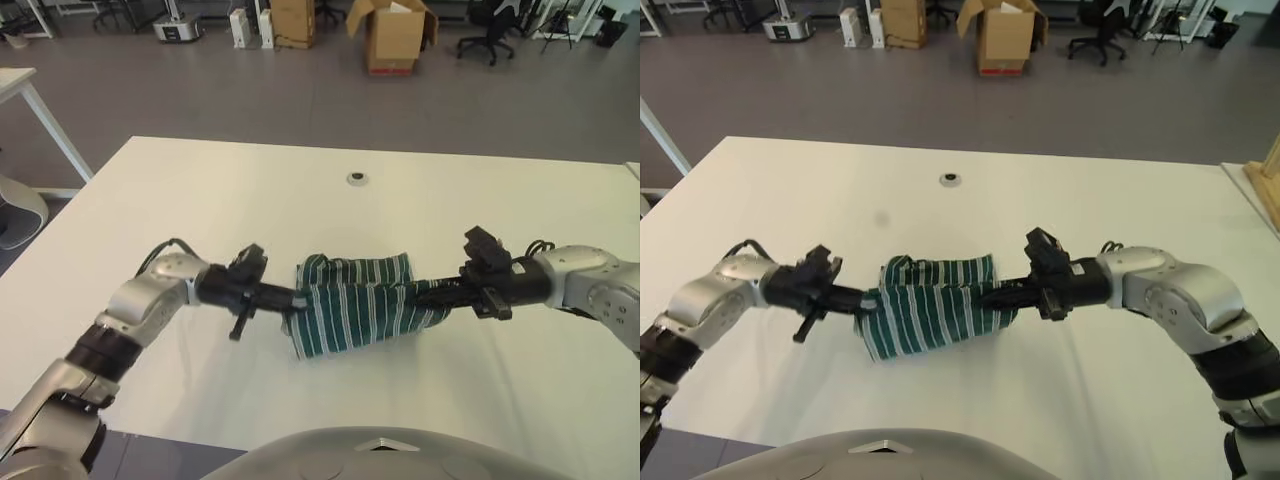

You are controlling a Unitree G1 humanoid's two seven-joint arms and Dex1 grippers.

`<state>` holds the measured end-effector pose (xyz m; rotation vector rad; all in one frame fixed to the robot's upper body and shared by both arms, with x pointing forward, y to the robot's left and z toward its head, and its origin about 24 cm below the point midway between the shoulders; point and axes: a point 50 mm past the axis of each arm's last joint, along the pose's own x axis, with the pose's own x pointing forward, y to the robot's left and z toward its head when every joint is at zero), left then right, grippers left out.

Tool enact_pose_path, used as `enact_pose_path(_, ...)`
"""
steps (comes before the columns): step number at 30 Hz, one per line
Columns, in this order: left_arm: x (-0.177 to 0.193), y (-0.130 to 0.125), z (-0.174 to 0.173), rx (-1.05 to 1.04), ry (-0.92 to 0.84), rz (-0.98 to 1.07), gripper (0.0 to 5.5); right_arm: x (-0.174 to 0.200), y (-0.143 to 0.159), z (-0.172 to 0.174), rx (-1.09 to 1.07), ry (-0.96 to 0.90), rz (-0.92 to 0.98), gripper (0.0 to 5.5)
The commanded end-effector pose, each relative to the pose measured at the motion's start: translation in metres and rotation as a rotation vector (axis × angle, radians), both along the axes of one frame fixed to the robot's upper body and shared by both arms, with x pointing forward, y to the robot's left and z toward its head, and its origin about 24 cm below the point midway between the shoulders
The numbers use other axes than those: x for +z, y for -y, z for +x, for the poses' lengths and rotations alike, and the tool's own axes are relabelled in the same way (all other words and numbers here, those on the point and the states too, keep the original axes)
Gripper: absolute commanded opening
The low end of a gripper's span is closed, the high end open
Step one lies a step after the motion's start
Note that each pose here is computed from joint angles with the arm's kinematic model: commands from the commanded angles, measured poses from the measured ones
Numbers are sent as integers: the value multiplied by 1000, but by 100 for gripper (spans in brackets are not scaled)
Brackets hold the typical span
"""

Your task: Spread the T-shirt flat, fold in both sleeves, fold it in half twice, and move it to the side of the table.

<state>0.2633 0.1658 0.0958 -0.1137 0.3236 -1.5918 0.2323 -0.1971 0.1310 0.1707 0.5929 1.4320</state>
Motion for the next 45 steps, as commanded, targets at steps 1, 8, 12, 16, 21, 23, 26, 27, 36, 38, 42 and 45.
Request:
enact_pose_path(1,-1,7,44,150,66,61,9,-15,3,34,-110,-31,-49,15)
enact_pose_path(8,-51,-5,62,311,-12,238,37,-63,-12,95,-361,-22,-192,15)
enact_pose_path(12,-58,-11,64,370,-44,242,106,-66,-16,114,-478,13,-167,103)
enact_pose_path(16,-37,-23,88,653,151,202,167,-46,-2,126,-575,60,-97,131)
enact_pose_path(21,-3,38,86,371,358,38,167,-25,18,131,-702,133,14,131)
enact_pose_path(23,-15,56,70,216,318,59,167,-23,22,131,-730,136,38,131)
enact_pose_path(26,-48,64,53,75,200,170,167,-16,31,132,-784,155,81,131)
enact_pose_path(27,-54,64,51,63,177,201,167,-15,32,132,-792,159,88,131)
enact_pose_path(36,-117,-97,39,1084,-135,626,167,-20,55,116,-894,170,134,131)
enact_pose_path(38,-102,-166,17,1375,-57,682,167,-24,67,107,-960,172,150,131)
enact_pose_path(42,-75,-242,-26,1674,-2,795,167,-33,82,89,-1065,173,176,131)
enact_pose_path(45,-59,-236,-8,1671,76,662,167,-36,77,82,-1089,176,197,131)
